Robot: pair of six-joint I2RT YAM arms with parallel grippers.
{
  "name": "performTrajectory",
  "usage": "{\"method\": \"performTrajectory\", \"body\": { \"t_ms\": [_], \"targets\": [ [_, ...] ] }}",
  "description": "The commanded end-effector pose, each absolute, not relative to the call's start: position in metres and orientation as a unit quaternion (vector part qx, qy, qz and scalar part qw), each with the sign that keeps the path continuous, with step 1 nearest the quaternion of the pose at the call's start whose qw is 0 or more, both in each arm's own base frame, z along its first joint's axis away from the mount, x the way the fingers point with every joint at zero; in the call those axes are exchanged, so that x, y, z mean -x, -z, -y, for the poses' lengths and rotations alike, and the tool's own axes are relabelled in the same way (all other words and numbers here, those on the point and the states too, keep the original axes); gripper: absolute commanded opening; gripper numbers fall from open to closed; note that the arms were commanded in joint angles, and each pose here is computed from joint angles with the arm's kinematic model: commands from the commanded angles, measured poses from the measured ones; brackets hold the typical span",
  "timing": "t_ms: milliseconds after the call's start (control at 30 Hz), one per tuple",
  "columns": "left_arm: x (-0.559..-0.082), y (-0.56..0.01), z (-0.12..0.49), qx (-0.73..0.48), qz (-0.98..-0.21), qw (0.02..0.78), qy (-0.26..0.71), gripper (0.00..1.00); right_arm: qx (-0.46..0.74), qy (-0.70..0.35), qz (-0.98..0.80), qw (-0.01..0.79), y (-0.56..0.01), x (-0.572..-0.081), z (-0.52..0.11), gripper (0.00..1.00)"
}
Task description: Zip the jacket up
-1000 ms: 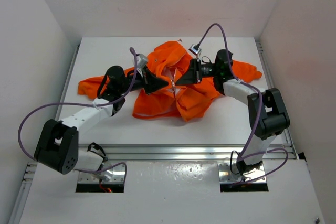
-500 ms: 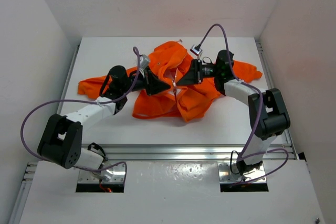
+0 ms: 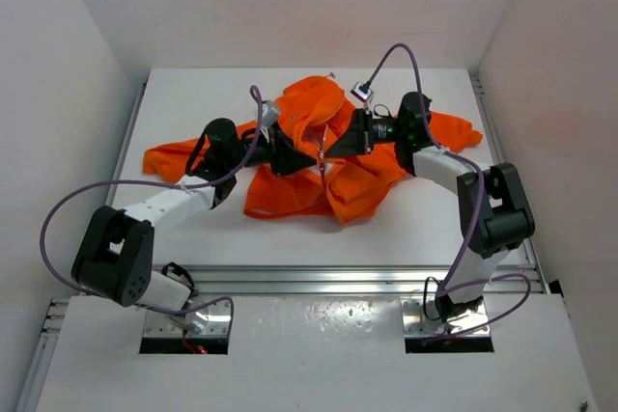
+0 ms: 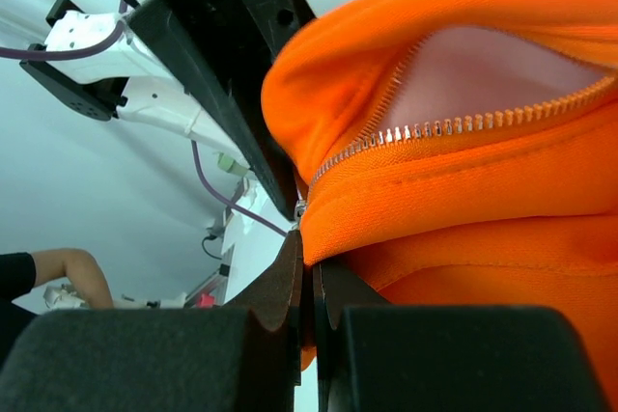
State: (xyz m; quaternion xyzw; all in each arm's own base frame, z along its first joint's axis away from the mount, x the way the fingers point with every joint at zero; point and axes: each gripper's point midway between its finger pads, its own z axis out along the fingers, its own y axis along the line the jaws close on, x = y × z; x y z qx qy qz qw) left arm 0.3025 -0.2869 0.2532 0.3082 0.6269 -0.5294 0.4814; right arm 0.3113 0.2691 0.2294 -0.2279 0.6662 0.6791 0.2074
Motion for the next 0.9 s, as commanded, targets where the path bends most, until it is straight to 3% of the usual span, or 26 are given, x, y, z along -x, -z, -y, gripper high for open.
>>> {"method": "performTrajectory", "body": {
  "t_ms": [0,100,500,533,733,867],
  "targets": [
    [-0.293,-0.28,0.292,-0.36,-0.589,0.516,0.508,0.41,0.273,-0.67,-0.636,0.269,-0.257,-0.309,-0.27,0.0],
    [-0.291,-0.271,0.284,-0.366,-0.605,0.522,0.477,0.51,0.274,-0.668,-0.634,0.276,-0.26,-0.31,-0.268,0.0],
    [-0.307,-0.269,0.232,-0.379,-0.613,0.645,0.254,0.53,0.276,-0.669,-0.633,0.275,-0.263,-0.302,-0.268,0.0],
    [-0.309,-0.268,0.228,-0.38,-0.613,0.651,0.238,0.57,0.277,-0.668,-0.632,0.278,-0.264,-0.301,-0.267,0.0],
    [-0.286,-0.271,0.23,-0.486,-0.519,0.687,0.147,0.59,0.272,-0.668,-0.634,0.277,-0.265,-0.299,-0.268,0.0],
    [-0.276,-0.264,0.23,-0.526,-0.462,0.711,0.066,0.49,0.271,-0.67,-0.635,0.273,-0.267,-0.296,-0.268,0.0]
  ]
}}
